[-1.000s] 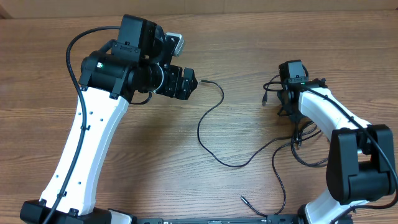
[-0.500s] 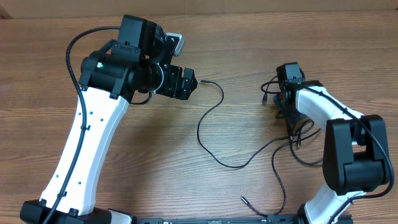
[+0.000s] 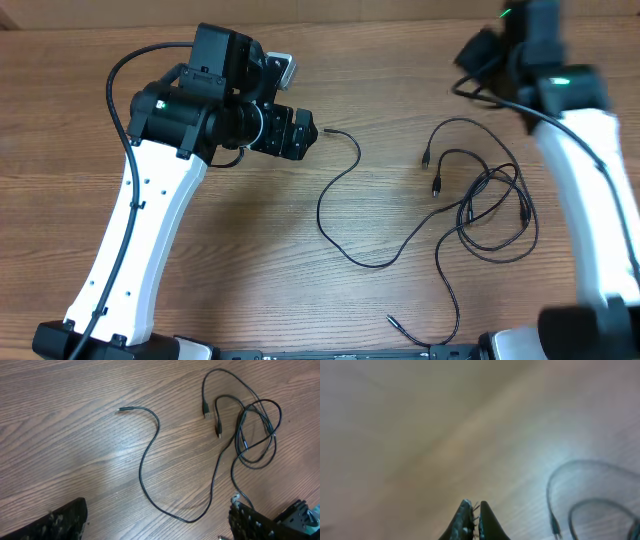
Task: Untangle cables
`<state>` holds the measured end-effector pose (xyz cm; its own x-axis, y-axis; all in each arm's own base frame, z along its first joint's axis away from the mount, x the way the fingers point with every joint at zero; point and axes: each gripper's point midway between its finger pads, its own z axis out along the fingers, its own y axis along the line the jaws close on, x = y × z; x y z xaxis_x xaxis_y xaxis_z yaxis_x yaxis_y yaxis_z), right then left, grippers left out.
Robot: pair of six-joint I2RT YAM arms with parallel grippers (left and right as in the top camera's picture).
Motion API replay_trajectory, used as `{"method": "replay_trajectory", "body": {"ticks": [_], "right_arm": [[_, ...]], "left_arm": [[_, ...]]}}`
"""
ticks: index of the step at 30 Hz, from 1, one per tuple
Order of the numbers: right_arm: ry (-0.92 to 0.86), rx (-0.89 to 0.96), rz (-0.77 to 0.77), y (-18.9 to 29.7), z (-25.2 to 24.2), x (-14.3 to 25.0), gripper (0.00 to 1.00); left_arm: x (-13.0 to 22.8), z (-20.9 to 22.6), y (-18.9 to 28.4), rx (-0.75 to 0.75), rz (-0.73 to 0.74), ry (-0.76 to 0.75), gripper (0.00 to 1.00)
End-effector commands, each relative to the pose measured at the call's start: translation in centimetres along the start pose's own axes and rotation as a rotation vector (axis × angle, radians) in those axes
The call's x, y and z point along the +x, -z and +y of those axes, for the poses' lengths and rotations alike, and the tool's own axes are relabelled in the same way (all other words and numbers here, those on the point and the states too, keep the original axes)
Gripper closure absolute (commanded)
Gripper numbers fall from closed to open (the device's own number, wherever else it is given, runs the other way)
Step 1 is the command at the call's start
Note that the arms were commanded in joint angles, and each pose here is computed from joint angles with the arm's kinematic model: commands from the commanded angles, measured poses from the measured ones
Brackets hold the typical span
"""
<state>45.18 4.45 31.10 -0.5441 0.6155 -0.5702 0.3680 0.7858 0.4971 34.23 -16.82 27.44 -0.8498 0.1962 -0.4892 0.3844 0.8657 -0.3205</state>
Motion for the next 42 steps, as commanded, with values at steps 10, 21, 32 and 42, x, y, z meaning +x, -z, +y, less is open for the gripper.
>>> {"method": "replay_trajectory", "body": {"ticks": [10, 21, 32, 42], "right_arm": [[0.061, 0.184, 0.037, 6.0, -3.4, 0.6, 0.13], [-0.119, 0.575, 0.314, 1.2, -14.6, 12.0, 0.11], [-0.227, 0.734, 0.378, -2.7, -23.1, 20.8, 0.11], [-0.302, 0.752, 0.334, -4.1, -28.6, 20.6, 0.65]], "left_arm": [[0.7, 1.1, -3.6, -0.006, 0.108, 0.014, 0.11], [0.1, 1.1, -3.9, -0.004, 0.087, -0.003, 0.11], [0.4, 1.1, -3.9, -0.005, 0.099, -0.007, 0.1], [0.8, 1.1, -3.8, -0.006, 0.114, -0.002, 0.11]]}}
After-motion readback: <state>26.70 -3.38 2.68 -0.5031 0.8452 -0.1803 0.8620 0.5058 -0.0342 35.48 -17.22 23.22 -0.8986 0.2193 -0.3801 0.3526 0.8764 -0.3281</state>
